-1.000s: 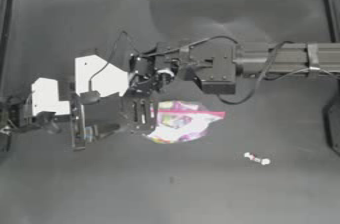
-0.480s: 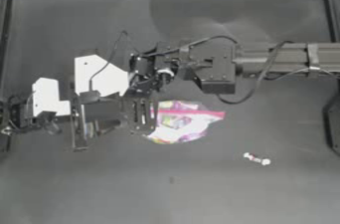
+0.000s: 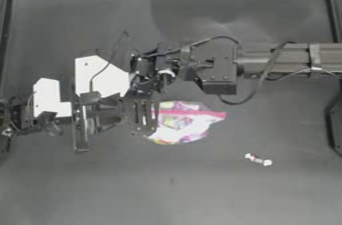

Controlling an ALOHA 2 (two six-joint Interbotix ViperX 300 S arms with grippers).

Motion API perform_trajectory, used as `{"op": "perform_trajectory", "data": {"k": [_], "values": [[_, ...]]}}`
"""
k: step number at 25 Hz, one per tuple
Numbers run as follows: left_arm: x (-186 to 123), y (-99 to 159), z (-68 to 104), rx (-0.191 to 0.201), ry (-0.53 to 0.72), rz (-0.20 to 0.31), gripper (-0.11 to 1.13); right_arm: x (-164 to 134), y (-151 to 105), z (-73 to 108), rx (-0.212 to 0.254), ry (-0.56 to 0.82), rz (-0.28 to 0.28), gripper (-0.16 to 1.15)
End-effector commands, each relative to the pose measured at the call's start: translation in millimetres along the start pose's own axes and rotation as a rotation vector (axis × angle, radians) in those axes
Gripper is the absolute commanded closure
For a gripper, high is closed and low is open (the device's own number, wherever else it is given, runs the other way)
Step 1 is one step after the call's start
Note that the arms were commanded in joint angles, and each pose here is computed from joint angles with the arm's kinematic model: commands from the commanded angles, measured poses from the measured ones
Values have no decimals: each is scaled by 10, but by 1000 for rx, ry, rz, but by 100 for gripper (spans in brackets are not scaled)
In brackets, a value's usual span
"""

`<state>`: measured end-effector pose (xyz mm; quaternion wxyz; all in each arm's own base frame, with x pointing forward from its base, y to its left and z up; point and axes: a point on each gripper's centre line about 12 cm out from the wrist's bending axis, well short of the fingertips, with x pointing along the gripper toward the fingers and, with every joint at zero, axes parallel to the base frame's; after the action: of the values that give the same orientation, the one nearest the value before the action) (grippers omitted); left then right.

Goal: Put candy in bag

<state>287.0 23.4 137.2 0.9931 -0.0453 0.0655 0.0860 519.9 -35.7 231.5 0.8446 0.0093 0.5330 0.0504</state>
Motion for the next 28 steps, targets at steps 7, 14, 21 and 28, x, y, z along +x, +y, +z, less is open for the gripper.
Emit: {"op": "perform_trajectory", "data": {"k": [7,14,21,28], "values": [[33,7,39,-9,-19,5,64,-204,33,115,-10,-58,-4,58],[31,7,46,-9,-20,4,68,-196,34,101,-10,-50,-3,58],[24,2,56,-10,-25,3,68,-182,41,75,-12,-33,-1,58],[5,5,61,-10,-26,2,68,-175,29,63,-13,-28,-5,63]]}}
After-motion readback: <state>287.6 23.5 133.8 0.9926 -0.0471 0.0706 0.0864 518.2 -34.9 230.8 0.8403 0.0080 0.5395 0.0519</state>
